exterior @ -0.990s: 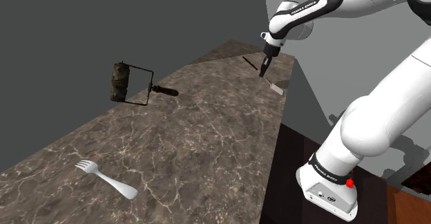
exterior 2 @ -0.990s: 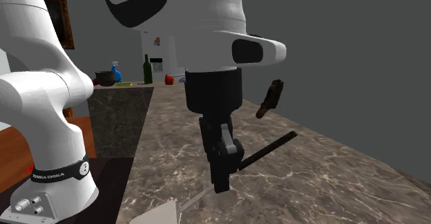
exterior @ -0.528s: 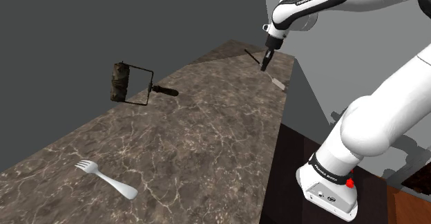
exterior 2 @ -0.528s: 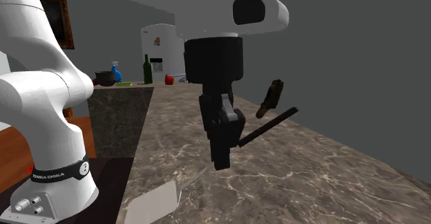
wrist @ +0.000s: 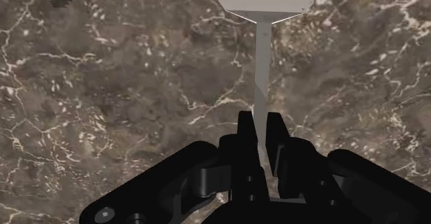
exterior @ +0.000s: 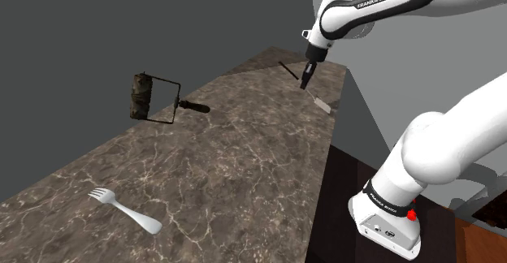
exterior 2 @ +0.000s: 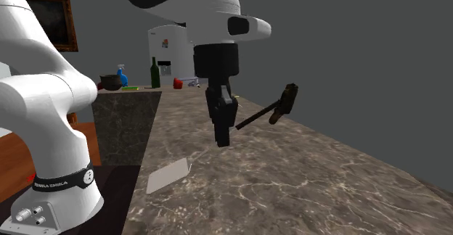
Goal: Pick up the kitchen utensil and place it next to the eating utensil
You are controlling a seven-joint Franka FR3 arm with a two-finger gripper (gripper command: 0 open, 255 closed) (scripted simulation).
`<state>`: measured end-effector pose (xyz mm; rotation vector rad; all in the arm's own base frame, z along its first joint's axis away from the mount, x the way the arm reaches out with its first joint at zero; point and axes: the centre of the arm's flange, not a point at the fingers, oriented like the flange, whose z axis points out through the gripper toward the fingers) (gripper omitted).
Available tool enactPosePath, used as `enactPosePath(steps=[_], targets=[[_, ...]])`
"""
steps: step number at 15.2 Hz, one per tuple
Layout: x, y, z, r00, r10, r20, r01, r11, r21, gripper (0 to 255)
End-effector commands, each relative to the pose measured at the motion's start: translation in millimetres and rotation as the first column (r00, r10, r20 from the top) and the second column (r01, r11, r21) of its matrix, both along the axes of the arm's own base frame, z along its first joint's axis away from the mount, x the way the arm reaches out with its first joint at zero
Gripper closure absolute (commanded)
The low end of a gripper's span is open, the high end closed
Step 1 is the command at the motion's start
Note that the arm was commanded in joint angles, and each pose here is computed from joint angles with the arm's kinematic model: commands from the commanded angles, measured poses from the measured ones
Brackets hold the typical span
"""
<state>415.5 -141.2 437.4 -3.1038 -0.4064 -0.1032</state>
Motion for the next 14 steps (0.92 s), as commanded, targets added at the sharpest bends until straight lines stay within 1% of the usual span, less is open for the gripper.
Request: enactPosePath(steps=[1,14], targets=[[-3.9,27.1,-1.1,1.0,-0.002,0.0,0.002,1.0,-0.001,255],[-28.9,196.9,-1.0,1.0,-0.002,0.0,0.002,1.0,-0.001,255]])
